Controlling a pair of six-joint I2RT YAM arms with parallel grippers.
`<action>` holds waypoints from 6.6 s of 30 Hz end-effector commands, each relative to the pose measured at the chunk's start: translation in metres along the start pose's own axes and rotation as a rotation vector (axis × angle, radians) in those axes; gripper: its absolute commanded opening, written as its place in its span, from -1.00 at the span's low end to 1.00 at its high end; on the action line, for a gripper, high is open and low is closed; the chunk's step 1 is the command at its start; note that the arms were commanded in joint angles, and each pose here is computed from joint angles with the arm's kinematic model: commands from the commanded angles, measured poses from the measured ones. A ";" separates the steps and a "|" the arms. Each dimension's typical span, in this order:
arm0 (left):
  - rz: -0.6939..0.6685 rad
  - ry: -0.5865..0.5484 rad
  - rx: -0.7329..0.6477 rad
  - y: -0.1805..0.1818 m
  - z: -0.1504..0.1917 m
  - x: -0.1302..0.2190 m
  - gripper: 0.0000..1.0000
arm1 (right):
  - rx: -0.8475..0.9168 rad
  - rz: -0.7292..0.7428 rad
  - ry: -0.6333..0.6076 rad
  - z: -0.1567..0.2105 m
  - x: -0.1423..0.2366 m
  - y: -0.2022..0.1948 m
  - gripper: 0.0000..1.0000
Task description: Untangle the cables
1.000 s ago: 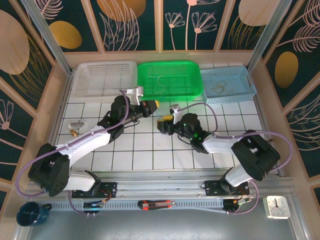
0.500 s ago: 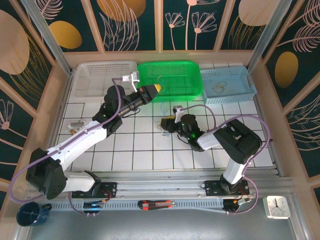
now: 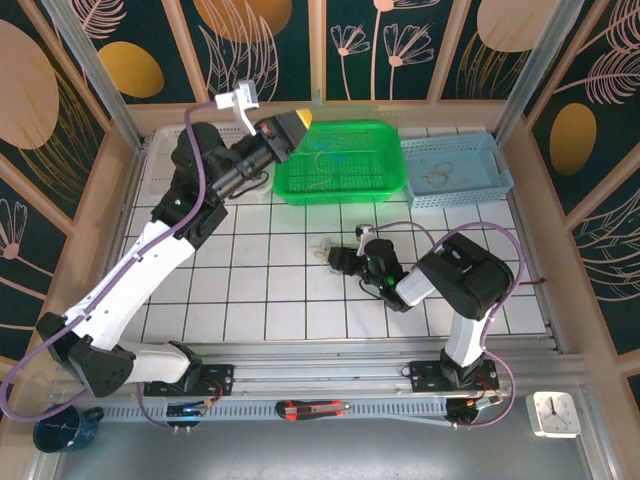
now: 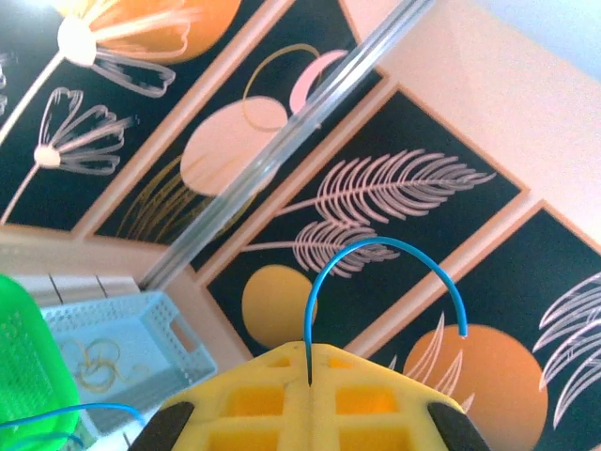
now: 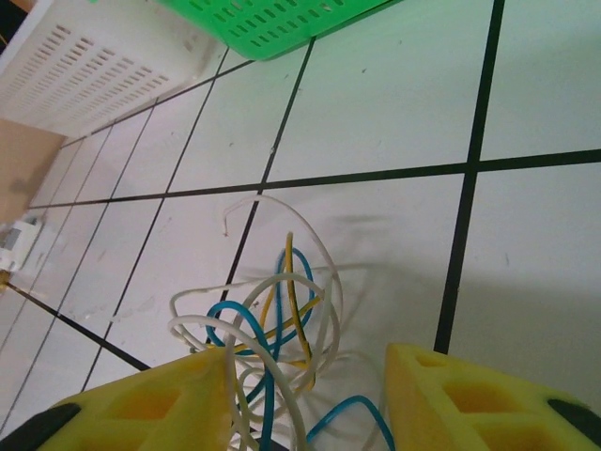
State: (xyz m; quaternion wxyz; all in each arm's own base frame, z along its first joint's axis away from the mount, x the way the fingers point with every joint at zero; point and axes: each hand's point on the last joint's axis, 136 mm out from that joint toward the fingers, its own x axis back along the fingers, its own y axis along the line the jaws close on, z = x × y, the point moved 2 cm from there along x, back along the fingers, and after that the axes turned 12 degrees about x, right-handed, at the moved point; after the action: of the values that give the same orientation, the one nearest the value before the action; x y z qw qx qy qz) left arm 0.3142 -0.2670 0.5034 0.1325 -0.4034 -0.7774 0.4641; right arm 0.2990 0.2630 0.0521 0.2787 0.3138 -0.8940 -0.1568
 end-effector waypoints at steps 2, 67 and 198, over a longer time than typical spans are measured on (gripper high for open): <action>-0.169 -0.038 -0.112 0.027 -0.021 -0.006 -1.00 | -0.019 -0.049 -0.031 -0.018 0.010 0.014 0.00; -0.704 -0.080 -0.170 0.316 -0.113 0.046 0.97 | -0.040 0.102 0.171 -0.064 0.076 0.001 0.09; -0.013 0.231 -0.156 0.157 0.107 0.013 -1.00 | 0.224 -0.107 -0.132 -0.124 0.110 0.065 0.26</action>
State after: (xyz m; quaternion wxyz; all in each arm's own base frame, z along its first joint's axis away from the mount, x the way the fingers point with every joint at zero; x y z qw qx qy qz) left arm 0.3256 -0.2863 0.2935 0.2092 -0.4541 -0.8087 0.3098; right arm 0.2596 0.2248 0.2196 0.2239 0.4094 -0.8792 -0.0967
